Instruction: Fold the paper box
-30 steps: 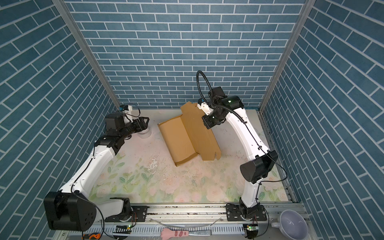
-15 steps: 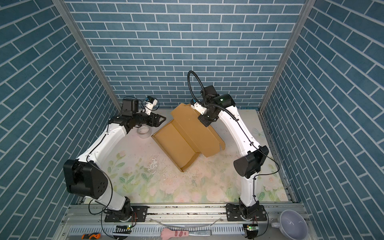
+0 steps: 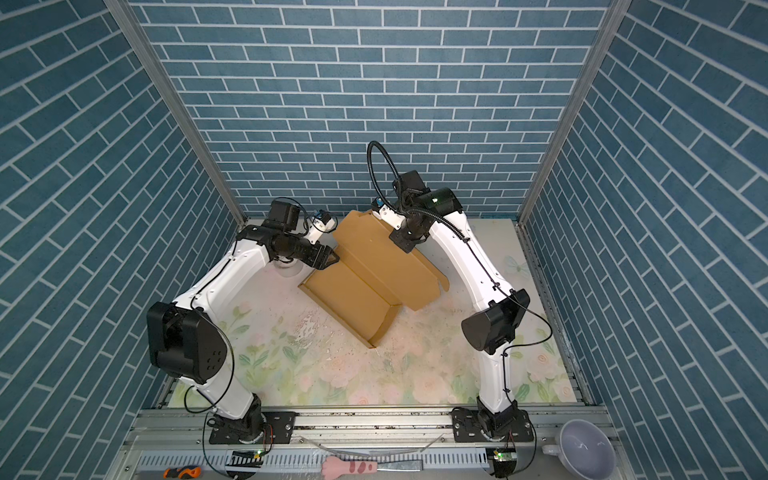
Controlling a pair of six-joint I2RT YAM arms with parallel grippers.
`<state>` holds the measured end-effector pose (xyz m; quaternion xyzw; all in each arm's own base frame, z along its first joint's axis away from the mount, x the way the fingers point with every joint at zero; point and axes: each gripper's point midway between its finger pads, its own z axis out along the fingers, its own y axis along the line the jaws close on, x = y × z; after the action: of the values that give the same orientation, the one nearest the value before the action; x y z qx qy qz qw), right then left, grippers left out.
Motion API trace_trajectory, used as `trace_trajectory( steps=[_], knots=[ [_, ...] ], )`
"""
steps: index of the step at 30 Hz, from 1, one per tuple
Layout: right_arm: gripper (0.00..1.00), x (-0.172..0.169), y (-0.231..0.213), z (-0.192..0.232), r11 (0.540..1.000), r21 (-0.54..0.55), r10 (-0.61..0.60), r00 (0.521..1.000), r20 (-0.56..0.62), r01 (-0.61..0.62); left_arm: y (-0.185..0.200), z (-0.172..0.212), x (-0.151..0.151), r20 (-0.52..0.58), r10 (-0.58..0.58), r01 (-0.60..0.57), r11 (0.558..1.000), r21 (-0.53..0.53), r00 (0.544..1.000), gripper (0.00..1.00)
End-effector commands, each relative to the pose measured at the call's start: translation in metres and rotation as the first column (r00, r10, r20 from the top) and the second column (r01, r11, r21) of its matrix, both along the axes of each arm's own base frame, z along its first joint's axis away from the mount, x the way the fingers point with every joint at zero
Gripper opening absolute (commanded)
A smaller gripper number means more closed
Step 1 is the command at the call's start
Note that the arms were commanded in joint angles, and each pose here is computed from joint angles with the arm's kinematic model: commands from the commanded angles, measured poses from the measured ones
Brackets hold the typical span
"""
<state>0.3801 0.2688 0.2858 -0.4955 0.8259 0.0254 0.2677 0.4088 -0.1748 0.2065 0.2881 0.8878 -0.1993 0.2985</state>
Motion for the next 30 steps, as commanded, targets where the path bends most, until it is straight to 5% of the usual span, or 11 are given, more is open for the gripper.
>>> trace_trajectory(
  steps=[1,9,14,20,30],
  knots=[
    [0.0,-0.001,0.011,0.005,0.999,0.03,0.028,1.0,0.01,-0.028,0.002,-0.022,-0.012,-0.072,0.005,-0.003,1.0,0.02,0.997,0.7],
    [0.0,0.003,0.014,0.009,0.998,0.054,0.008,1.0,0.028,-0.009,0.009,-0.05,-0.016,-0.121,0.09,-0.086,0.996,0.039,0.989,0.46],
    [0.1,-0.002,0.022,0.022,0.993,0.121,0.016,0.999,0.033,-0.02,0.009,-0.068,-0.014,-0.151,0.158,-0.159,0.987,0.003,0.976,0.33],
    [0.3,-0.003,0.02,0.033,0.989,0.15,-0.007,0.999,0.046,0.0,0.015,-0.093,-0.016,-0.168,0.266,-0.273,0.962,-0.023,0.949,0.28],
    [0.42,0.004,0.005,0.078,0.948,0.307,-0.113,0.99,0.085,0.082,0.018,-0.117,-0.023,-0.203,0.366,-0.39,0.916,-0.093,0.908,0.15]
  ],
)
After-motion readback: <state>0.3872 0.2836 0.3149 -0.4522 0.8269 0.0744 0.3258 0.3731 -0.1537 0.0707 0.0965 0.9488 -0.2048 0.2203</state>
